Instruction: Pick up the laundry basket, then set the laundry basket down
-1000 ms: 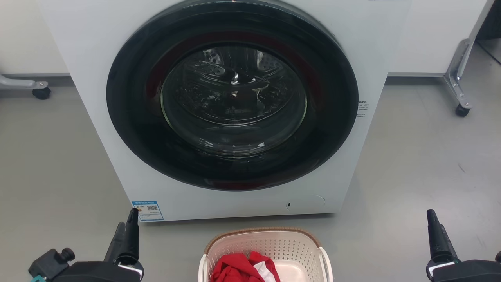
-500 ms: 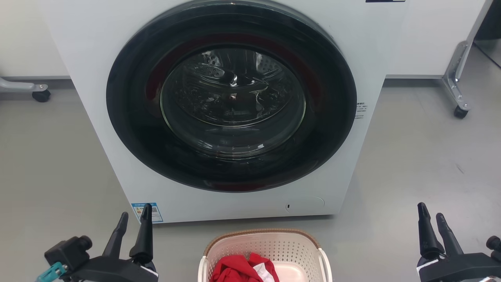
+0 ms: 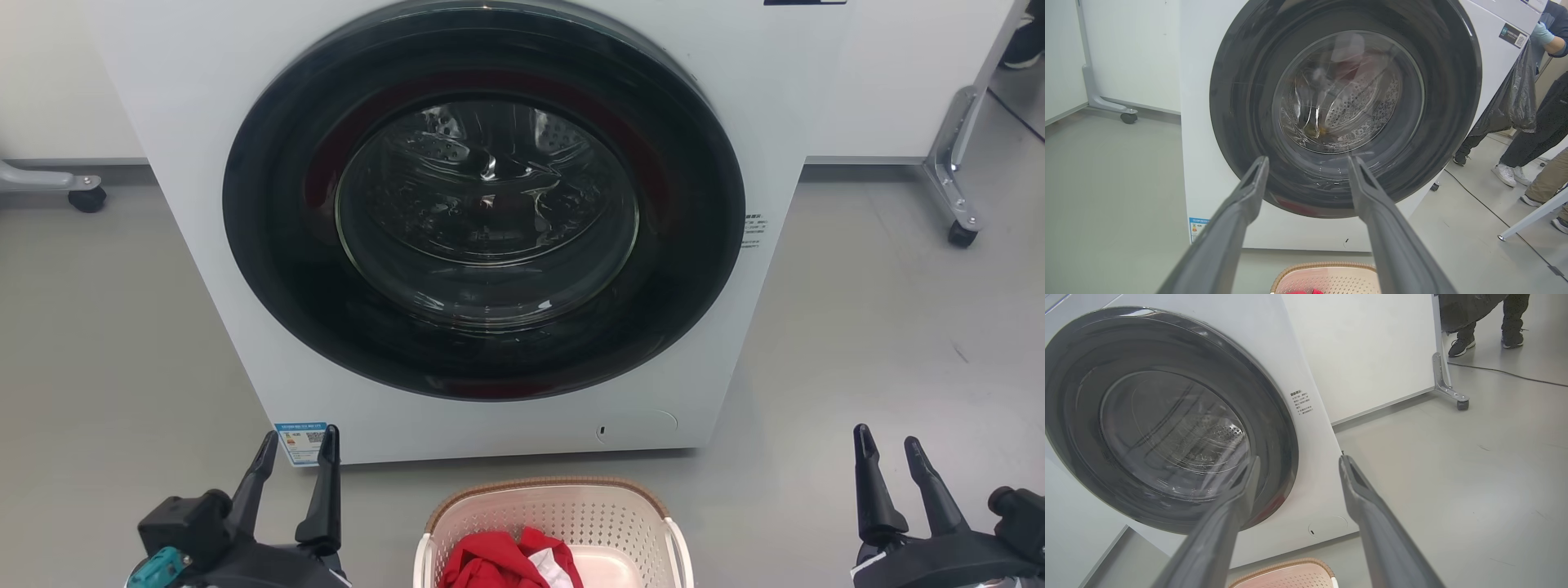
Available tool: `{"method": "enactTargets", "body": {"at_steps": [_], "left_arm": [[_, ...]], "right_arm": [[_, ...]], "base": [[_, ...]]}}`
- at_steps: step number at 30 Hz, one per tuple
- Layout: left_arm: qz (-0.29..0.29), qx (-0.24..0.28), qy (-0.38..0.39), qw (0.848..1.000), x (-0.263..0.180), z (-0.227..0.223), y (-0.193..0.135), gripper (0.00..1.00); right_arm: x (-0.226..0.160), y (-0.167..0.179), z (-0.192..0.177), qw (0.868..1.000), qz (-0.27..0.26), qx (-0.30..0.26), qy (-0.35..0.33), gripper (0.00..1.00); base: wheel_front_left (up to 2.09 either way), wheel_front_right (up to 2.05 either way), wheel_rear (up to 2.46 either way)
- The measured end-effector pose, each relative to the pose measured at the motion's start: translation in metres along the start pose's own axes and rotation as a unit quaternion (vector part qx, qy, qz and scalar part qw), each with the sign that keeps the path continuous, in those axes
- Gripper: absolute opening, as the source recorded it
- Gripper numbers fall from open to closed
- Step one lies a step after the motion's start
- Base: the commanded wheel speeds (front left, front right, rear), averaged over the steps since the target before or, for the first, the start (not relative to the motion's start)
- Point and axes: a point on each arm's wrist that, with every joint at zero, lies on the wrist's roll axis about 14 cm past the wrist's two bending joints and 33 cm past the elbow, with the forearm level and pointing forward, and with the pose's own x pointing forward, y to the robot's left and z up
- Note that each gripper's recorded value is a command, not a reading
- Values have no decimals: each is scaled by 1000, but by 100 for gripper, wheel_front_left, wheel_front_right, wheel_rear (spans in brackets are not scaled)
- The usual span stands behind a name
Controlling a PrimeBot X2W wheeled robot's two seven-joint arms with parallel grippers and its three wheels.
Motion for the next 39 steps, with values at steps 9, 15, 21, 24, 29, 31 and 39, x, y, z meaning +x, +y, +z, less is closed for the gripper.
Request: {"method": "enactTargets", "body": {"at_steps": [9, 15, 21, 24, 29, 31, 39], "left_arm": [[-7, 65, -11, 998, -1, 0, -5, 100], [-12, 105, -8, 994, -2, -4, -7, 100], [-15, 146, -5, 989, -3, -8, -9, 100], [-19, 165, -4, 986, -4, -9, -11, 100], [-17, 174, 3, 985, -4, -13, -10, 100], [-15, 174, 5, 985, -4, -14, -9, 100], [-5, 165, 21, 986, -4, -19, -5, 100]], "right_arm": [[-1, 3, -2, 998, 10, -67, -5, 100], [-2, 6, -3, 994, 18, -107, -9, 100], [-4, 10, -5, 988, 29, -152, -14, 100], [-5, 11, -5, 984, 35, -174, -17, 100], [-4, 11, -5, 982, 36, -182, -17, 100], [-4, 10, -6, 982, 36, -183, -16, 100], [-3, 10, -4, 982, 35, -183, -18, 100]], "base": [[0, 0, 0], [0, 0, 0], [0, 0, 0], [0, 0, 0], [0, 0, 0], [0, 0, 0], [0, 0, 0]]}}
